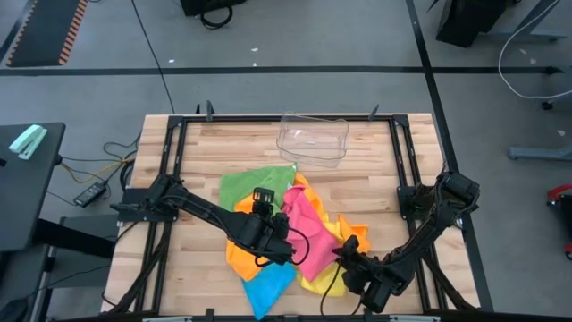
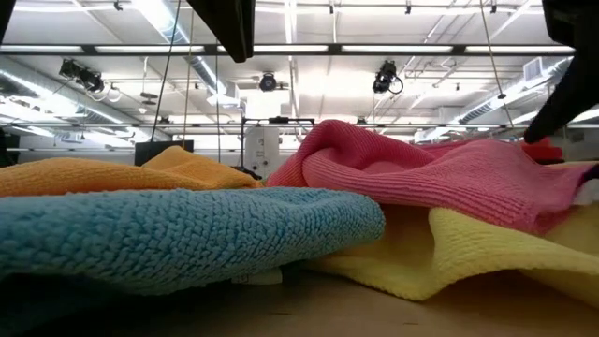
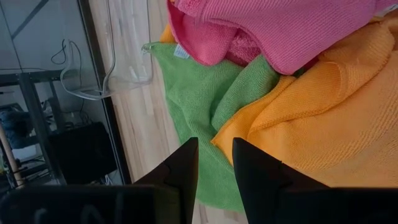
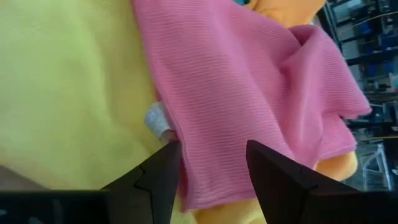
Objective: Fold microfiber towels
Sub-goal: Fold the pink microfiber cloth
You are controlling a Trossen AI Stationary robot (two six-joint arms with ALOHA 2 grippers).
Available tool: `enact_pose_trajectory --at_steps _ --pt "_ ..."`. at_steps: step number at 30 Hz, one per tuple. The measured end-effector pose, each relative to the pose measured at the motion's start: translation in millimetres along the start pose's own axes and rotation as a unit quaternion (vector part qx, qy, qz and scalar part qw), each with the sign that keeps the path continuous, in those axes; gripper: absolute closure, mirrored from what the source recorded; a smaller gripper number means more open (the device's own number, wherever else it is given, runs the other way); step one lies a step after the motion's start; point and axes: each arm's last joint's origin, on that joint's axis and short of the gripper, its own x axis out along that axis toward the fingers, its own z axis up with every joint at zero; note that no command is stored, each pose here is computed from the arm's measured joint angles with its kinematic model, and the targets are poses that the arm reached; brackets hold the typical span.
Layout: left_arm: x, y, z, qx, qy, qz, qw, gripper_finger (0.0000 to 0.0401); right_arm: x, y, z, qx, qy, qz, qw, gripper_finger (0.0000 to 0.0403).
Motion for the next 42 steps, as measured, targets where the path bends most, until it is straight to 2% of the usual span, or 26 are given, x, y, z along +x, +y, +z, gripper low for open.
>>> enact_pose_trajectory --at_steps 6,11,16,26,36,42 --pt "0.0 0.0 0.0 0.0 0.0 0.0 1.0 0.0294 -0.1 0.1 0.6 -0.005 -0.002 -0.001 1.0 0.021" --pt "0.3 0.4 0.0 0.0 0.001 0.0 1.0 0.0294 -0.1 1.8 0.2 0.002 0.003 0.029 1.0 0.021" --pt "0.2 0.2 0.0 0.0 0.0 0.0 1.0 0.0294 0.1 1.9 -0.8 0.003 0.006 0.03 1.0 0.021" --pt "0.3 0.2 0.6 -0.002 -0.002 0.0 1.0 0.0294 6.3 6.4 -18.7 -0.014 0.026 0.027 0.999 0.021" --pt "0.3 0.2 0.7 -0.002 -0.003 -0.001 1.0 0.0294 6.1 3.0 -18.1 -0.033 0.014 -0.031 0.999 0.021" --pt "0.3 0.2 0.7 -0.001 -0.003 -0.001 1.0 0.0294 -3.9 3.8 -7.9 -0.044 -0.012 -0.058 0.997 0.021"
